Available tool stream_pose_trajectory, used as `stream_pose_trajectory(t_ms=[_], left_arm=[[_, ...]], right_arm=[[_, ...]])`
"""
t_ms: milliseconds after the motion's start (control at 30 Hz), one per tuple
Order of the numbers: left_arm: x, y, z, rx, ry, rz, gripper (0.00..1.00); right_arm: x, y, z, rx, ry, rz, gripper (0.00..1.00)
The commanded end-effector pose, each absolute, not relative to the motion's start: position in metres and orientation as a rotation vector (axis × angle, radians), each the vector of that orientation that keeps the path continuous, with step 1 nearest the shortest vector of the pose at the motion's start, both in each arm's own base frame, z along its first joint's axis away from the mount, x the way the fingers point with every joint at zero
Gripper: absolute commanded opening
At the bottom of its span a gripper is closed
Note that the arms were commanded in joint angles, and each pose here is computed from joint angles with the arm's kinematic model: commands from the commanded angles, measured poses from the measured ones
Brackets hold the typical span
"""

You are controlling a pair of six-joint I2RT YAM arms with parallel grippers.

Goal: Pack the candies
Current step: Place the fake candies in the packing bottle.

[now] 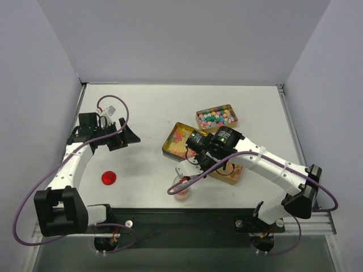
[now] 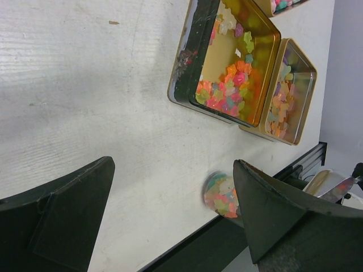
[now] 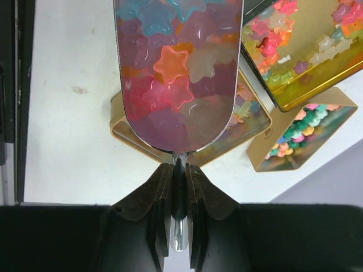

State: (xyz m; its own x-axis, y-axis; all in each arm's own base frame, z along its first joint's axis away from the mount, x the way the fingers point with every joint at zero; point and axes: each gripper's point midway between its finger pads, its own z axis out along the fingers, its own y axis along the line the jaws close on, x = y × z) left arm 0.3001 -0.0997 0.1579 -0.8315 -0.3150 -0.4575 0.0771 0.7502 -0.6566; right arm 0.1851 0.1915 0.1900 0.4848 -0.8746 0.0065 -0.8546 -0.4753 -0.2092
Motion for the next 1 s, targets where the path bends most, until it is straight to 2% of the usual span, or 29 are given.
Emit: stream_pose_trajectory(t_ms=[0, 467, 967], left_arm=[[0.307, -0.101, 0.173, -0.153, 2.314, -0.951, 0.97], [0.317, -0.104, 0.182, -0.171, 2.274, -0.998, 0.98], [0.326, -0.108, 0.19, -0.191, 2.256, -1.044, 0.97]], right_arm=[[0.19, 0.177, 0.202, -2.621, 1.484, -0.353, 0.0], [0.2, 0.18, 0.213, -2.684, 1.384, -0.618, 0.0], [0.204, 0.184, 0.228, -2.704, 1.281, -0.762, 0.0]])
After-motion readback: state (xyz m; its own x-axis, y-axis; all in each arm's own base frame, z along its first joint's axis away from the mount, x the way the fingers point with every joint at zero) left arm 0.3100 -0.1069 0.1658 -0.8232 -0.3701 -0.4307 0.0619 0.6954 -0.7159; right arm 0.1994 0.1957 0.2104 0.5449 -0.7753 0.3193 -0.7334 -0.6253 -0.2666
